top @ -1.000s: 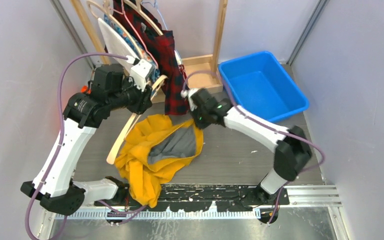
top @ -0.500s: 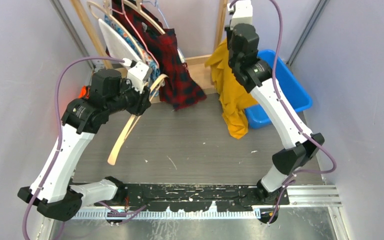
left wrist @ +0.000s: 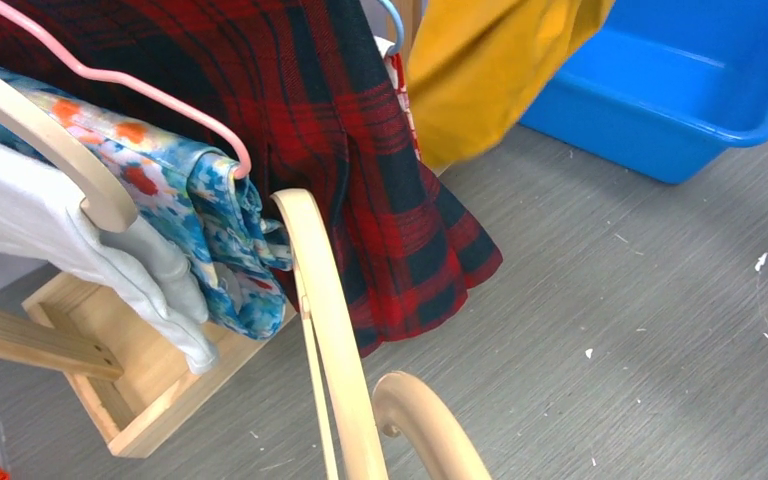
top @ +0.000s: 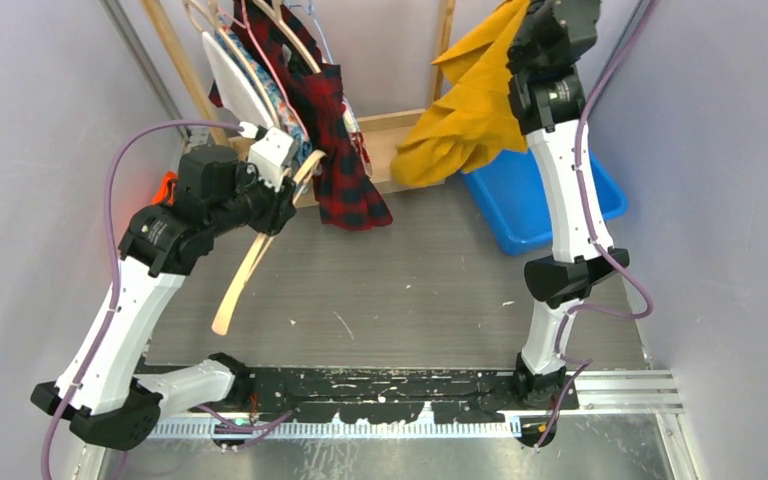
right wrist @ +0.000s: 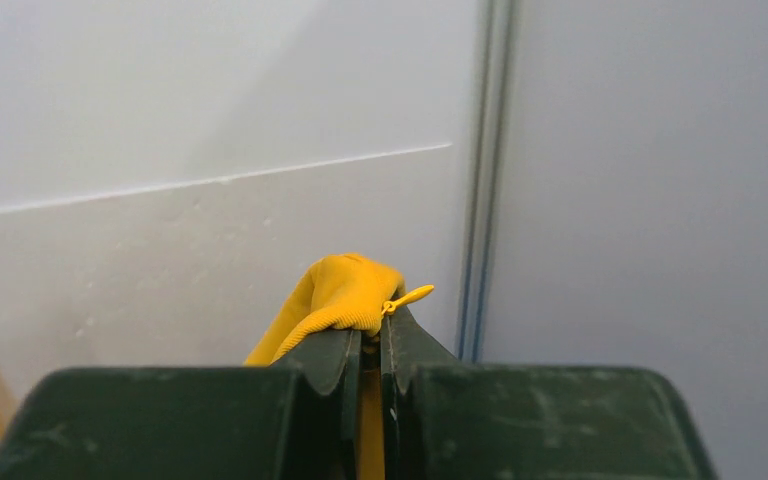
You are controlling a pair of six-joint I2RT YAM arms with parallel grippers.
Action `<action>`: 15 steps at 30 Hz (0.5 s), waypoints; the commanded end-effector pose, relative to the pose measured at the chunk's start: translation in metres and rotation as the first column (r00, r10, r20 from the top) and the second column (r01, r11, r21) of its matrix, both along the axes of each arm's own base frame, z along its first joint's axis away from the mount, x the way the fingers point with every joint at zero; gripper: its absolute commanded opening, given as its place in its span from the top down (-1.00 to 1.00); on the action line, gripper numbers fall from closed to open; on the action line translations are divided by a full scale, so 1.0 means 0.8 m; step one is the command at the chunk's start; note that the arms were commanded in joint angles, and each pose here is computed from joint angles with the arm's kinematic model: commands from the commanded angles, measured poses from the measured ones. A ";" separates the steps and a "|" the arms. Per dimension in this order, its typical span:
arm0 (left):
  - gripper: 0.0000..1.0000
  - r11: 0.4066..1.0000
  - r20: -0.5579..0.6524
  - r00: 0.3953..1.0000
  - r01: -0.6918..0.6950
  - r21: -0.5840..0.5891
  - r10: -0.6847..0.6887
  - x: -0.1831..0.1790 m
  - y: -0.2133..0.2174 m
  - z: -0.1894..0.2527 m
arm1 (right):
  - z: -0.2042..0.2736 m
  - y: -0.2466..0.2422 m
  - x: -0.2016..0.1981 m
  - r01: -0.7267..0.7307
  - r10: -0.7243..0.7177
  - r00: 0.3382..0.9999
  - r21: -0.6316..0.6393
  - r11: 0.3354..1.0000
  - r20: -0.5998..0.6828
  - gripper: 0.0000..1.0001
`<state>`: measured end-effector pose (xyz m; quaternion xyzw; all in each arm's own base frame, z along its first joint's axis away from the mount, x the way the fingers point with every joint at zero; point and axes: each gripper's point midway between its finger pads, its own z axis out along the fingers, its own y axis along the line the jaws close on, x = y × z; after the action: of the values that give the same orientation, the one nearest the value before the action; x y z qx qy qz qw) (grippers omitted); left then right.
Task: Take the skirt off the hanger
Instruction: Pick up the skirt from the center of the board, then place the skirt in the bin.
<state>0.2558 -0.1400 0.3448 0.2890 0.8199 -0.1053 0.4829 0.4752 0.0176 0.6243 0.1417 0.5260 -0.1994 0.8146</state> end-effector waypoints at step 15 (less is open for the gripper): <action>1.00 0.999 0.098 0.994 -0.049 -0.019 0.051 0.043 -0.006 0.018 | -0.033 -0.110 -0.004 0.167 -0.173 0.984 0.123 0.978 0.032 0.98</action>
<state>0.2708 -0.1401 0.3413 0.2792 0.8207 -0.0892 0.4905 0.4856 -0.0743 0.5983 0.2173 0.5168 -0.2760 0.7807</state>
